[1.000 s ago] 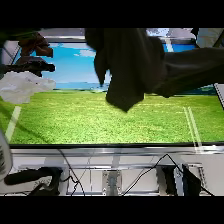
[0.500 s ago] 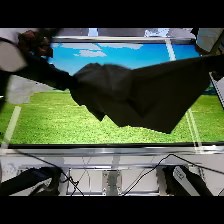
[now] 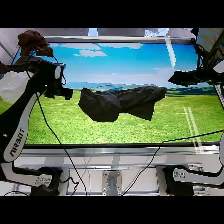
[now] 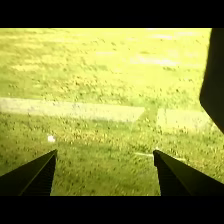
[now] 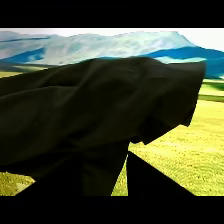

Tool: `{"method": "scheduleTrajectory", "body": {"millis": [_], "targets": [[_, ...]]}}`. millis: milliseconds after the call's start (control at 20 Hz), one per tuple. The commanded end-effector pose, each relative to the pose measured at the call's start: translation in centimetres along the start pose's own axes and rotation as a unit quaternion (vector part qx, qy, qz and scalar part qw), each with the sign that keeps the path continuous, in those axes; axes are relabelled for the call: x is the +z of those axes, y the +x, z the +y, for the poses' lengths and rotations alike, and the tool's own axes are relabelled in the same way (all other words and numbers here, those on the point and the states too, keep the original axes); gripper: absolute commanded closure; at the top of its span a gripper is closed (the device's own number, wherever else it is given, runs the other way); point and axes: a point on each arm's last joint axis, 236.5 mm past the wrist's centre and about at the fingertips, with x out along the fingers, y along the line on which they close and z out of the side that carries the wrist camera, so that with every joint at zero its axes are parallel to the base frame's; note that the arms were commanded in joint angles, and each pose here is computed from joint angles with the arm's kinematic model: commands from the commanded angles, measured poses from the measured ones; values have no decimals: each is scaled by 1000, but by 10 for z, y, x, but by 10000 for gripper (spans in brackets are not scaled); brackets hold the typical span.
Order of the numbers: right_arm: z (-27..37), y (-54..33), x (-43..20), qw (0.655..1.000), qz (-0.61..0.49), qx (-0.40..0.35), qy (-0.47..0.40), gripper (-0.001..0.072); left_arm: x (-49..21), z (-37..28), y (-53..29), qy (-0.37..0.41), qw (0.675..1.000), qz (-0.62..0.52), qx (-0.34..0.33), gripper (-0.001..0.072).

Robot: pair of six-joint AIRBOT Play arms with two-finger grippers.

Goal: Fold the shirts.

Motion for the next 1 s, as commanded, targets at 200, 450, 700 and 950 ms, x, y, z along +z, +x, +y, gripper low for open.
{"method": "scheduleTrajectory", "body": {"millis": [200, 450, 700, 950], "targets": [[-17, 39, -60, 996, 88, -17, 3, 396, 41, -147, -29, 5, 941, -71, -330, 16], [-23, 55, -85, 994, 108, -18, 8, 396, 55, -181, 0, -65, 923, -48, -377, 16], [-24, 56, -81, 995, 100, -18, 10, 396, 63, -238, 14, -92, 886, -21, -454, 42], [-24, 56, -82, 995, 101, -18, -1, 396, 57, -238, 8, -8, 914, -2, -405, 135]]}}
